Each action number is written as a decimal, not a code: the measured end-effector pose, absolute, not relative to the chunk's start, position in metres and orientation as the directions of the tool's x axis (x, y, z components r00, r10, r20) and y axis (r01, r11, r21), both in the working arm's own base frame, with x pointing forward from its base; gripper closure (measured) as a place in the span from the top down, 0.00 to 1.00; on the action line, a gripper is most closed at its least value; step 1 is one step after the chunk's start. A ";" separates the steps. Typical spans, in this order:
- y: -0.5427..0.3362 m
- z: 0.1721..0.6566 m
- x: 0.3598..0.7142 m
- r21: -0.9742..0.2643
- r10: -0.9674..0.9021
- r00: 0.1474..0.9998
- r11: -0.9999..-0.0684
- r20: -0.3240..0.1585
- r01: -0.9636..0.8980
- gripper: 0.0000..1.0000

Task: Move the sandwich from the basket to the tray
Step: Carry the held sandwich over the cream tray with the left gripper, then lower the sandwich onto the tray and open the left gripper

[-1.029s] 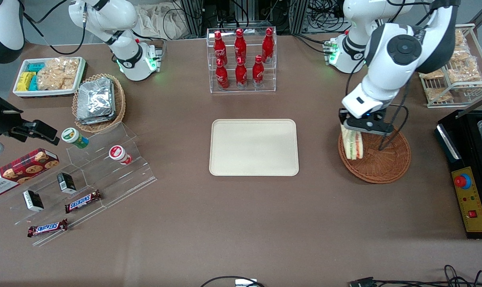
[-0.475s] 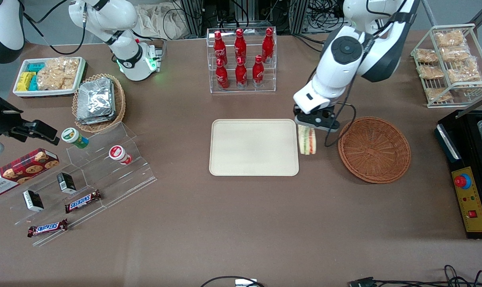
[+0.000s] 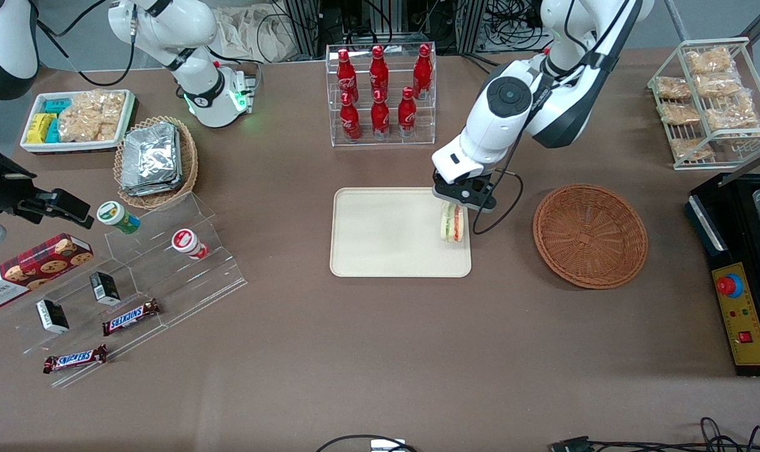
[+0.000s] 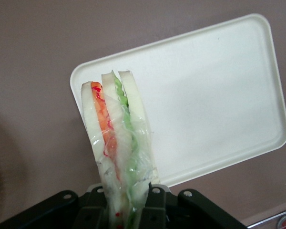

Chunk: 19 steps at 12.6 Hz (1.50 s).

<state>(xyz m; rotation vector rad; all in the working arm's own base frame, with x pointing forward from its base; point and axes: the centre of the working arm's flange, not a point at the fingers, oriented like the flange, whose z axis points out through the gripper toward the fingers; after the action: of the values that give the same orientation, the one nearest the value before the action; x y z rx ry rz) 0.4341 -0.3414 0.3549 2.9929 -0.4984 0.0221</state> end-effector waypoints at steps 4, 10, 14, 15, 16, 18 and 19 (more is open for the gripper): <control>-0.352 0.310 0.432 0.082 -0.326 0.945 -0.942 0.010 -0.325 0.19; -0.367 0.254 0.424 0.023 -0.302 0.953 -0.953 0.013 -0.302 0.16; -0.378 0.231 0.413 0.002 -0.320 0.947 -0.947 0.007 -0.320 0.16; -0.379 0.226 0.411 -0.009 -0.322 0.947 -0.947 0.009 -0.322 0.17; -0.380 0.221 0.409 -0.019 -0.324 0.946 -0.946 0.011 -0.323 0.18; -0.381 0.217 0.408 -0.026 -0.318 0.948 -0.948 0.017 -0.317 0.19; -0.381 0.218 0.409 -0.026 -0.315 0.949 -0.949 0.020 -0.315 0.26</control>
<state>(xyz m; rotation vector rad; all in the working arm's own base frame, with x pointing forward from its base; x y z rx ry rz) 0.4090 -0.3814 0.2175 3.1234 -0.5047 0.0373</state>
